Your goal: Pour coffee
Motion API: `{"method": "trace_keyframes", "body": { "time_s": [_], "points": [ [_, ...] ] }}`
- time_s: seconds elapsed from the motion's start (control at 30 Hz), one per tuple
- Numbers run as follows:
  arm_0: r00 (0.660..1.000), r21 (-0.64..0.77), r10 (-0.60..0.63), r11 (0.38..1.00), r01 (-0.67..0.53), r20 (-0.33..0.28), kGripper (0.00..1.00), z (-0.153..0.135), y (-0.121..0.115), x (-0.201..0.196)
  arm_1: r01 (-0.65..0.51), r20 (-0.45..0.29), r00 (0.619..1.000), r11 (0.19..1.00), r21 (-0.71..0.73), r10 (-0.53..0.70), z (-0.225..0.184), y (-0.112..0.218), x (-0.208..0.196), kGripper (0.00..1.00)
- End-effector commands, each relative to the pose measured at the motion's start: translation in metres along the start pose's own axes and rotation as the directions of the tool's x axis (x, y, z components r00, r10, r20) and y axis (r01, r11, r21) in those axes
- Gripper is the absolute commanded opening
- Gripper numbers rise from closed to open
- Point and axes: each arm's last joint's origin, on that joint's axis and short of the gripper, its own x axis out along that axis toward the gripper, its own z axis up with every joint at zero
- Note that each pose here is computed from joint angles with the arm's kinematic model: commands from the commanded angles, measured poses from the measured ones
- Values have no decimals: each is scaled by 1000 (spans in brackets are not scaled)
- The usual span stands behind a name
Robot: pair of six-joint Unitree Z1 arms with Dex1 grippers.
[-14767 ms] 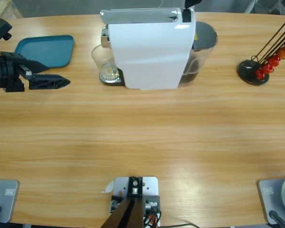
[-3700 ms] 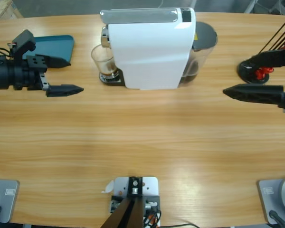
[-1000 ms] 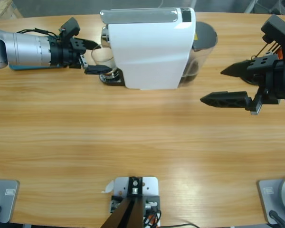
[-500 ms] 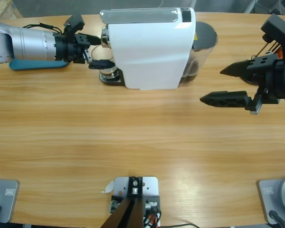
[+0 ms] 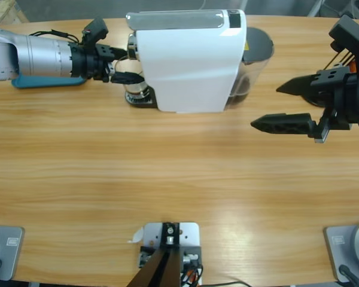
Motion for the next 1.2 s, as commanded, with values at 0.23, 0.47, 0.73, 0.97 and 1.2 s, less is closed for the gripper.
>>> {"method": "trace_keyframes", "body": {
  "time_s": [0.23,0.47,0.73,0.97,1.2],
  "points": [
    [998,-19,36,999,-37,-60,342,-15,-15,-17,-17,-28,999,999,27,18,-5,-2,10,1000],
    [994,-26,102,994,-103,-45,342,-7,-23,-50,-20,-18,1000,1000,24,20,-6,-1,7,1000],
    [941,-112,331,935,-337,-67,342,-12,-12,-115,-19,-15,1000,1000,23,20,-7,-2,8,1000],
    [796,-295,567,740,-605,-210,342,-37,21,-148,-21,-21,1000,999,25,22,-7,-3,12,1000],
    [685,-345,637,592,-729,-354,342,-64,56,-139,-28,-34,999,999,29,29,-4,-5,22,1000]
  ]
}}
